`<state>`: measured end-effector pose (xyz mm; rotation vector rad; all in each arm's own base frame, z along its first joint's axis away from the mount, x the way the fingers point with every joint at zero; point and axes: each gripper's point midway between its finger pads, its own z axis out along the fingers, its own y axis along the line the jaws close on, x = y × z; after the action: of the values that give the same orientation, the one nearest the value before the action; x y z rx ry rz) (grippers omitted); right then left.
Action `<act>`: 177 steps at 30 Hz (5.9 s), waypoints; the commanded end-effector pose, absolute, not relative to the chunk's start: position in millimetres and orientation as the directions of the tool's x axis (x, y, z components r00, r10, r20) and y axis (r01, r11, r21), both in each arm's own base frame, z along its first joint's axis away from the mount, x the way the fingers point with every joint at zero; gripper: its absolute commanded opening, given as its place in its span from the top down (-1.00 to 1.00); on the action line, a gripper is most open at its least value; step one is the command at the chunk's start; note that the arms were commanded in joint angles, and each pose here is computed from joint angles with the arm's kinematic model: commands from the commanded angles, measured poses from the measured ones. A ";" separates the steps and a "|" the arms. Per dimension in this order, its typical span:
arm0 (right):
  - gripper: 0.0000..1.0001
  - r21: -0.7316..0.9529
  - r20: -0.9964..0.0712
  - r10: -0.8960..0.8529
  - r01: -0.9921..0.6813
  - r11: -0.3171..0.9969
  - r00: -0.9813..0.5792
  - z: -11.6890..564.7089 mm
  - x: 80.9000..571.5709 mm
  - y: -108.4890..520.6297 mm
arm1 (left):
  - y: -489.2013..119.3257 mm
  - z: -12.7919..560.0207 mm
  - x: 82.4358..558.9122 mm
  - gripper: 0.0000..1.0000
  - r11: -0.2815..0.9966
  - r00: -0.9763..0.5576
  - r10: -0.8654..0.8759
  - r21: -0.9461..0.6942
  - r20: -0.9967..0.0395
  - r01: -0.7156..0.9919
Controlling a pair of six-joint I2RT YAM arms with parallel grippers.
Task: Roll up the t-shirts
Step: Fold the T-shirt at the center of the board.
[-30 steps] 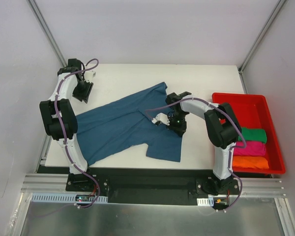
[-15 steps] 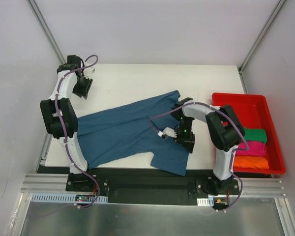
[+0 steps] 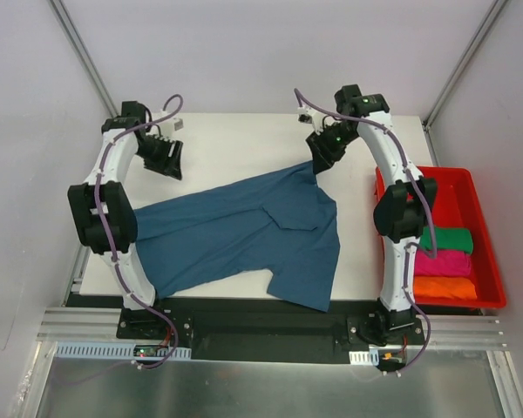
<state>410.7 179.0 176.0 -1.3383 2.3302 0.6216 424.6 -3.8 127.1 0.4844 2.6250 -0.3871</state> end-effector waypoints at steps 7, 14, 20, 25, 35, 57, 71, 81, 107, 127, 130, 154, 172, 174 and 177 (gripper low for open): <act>0.08 0.370 -0.352 -0.485 -0.595 0.713 -0.801 117.6 421.3 188.0 | -216.9 169.2 332.6 -0.07 0.491 -0.775 0.351 -0.602 -0.525 0.630; 0.15 0.523 -0.024 -0.403 -0.355 0.775 -0.915 90.1 314.3 148.0 | -272.9 125.6 332.9 -0.01 0.524 -0.896 0.292 -0.728 -0.335 0.442; 0.17 0.586 0.080 -0.339 -0.231 0.776 -0.937 81.0 295.1 145.6 | -302.7 100.5 308.6 -0.04 0.549 -0.947 0.259 -0.778 -0.190 0.306; 0.17 0.604 0.114 -0.312 -0.183 0.775 -0.943 72.9 304.7 151.5 | -306.2 84.3 304.6 -0.15 0.616 -0.970 0.216 -0.756 -0.109 0.222; 0.12 0.623 0.208 -0.266 -0.082 0.778 -0.941 63.9 281.8 170.8 | -321.0 64.1 290.6 0.00 0.559 -0.985 0.144 -0.829 0.098 -0.001; 0.28 0.601 0.265 -0.157 0.035 0.799 -0.951 34.0 303.1 174.9 | -334.1 51.5 295.1 0.07 0.547 -0.985 0.142 -0.837 0.100 -0.006; 0.99 0.768 0.269 -0.068 0.171 0.617 -0.961 72.8 320.5 203.3 | -333.8 47.6 297.2 -0.04 0.561 -0.985 0.137 -0.828 0.103 -0.009; 0.99 0.844 0.300 -0.021 0.255 0.471 -0.954 90.2 336.6 222.7 | -351.9 51.9 314.4 0.13 0.513 -0.988 0.150 -0.858 0.049 0.035; 0.99 0.884 0.298 0.026 0.286 0.371 -0.954 106.2 357.4 217.5 | -357.3 73.3 326.3 1.00 0.471 -0.986 0.160 -0.875 -0.038 0.110; 0.98 0.862 0.230 0.054 0.229 0.452 -0.972 97.2 363.6 193.5 | -292.1 93.4 307.6 0.04 0.588 -0.788 0.457 -0.525 -0.412 0.615; 0.98 0.862 0.226 0.062 0.229 0.452 -0.972 98.4 369.2 190.9 | -287.6 80.1 303.0 0.04 0.480 -0.562 0.635 -0.300 -0.530 0.825; 0.99 0.872 0.189 0.085 0.207 0.444 -0.978 89.4 397.3 182.4 | -353.0 75.1 303.0 0.13 0.669 -0.683 0.498 -0.264 -0.534 0.694; 0.99 0.874 0.192 0.087 0.210 0.438 -0.978 89.5 396.4 182.9 | -353.0 41.8 313.9 0.26 0.790 -0.802 0.408 -0.271 -0.436 0.550; 0.99 0.874 0.193 0.087 0.212 0.437 -0.977 88.8 396.5 183.0 | -351.7 43.5 316.3 0.23 0.804 -0.808 0.393 -0.263 -0.439 0.534; 0.99 0.874 0.199 0.089 0.218 0.435 -0.976 87.7 396.5 183.2 | -354.4 48.2 314.7 0.13 0.798 -0.812 0.384 -0.285 -0.440 0.531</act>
<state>391.5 184.0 81.2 0.2916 2.7870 1.6918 310.0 -344.7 27.4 0.7470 2.6458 -0.5476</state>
